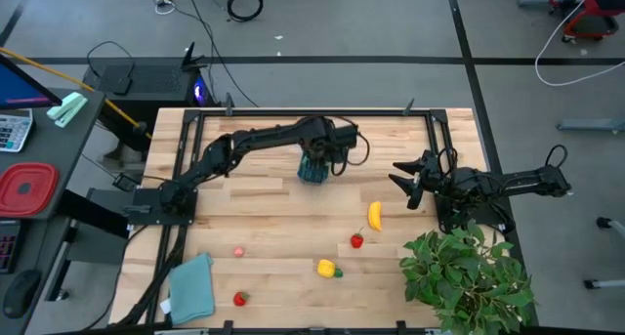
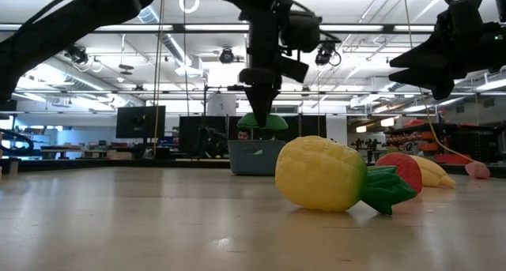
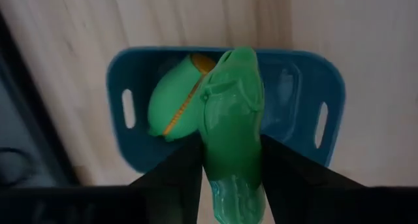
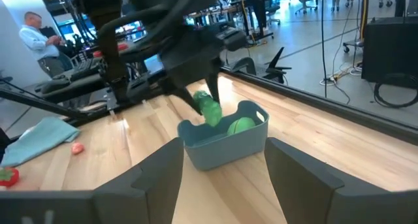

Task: Pick and placing Produce into tupperware
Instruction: Put the green peas into the blue bin

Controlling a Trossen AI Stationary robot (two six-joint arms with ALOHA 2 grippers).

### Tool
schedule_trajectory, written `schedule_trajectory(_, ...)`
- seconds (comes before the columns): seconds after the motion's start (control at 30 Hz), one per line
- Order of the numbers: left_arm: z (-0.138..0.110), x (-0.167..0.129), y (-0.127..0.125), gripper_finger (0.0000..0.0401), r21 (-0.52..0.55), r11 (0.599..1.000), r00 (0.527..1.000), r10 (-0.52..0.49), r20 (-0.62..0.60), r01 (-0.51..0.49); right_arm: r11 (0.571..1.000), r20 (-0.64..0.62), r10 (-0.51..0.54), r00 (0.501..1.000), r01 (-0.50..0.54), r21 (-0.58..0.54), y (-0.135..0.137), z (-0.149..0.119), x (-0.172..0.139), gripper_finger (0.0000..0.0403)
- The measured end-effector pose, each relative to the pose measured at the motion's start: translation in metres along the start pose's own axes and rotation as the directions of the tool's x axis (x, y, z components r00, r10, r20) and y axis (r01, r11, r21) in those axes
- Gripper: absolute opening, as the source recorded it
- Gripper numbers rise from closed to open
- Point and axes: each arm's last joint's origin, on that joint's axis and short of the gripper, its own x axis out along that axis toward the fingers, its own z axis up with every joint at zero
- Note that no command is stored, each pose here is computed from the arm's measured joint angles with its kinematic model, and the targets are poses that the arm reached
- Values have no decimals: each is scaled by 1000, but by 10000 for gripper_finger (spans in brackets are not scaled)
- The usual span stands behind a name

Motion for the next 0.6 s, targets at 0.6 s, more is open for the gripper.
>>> schedule_trajectory(0.6, -12, 61, -27, 183, 33, 995, 984, -89, -156, 95, 1000, -10, 18, 1000, -17, 6, 0, -1, 0, 224)
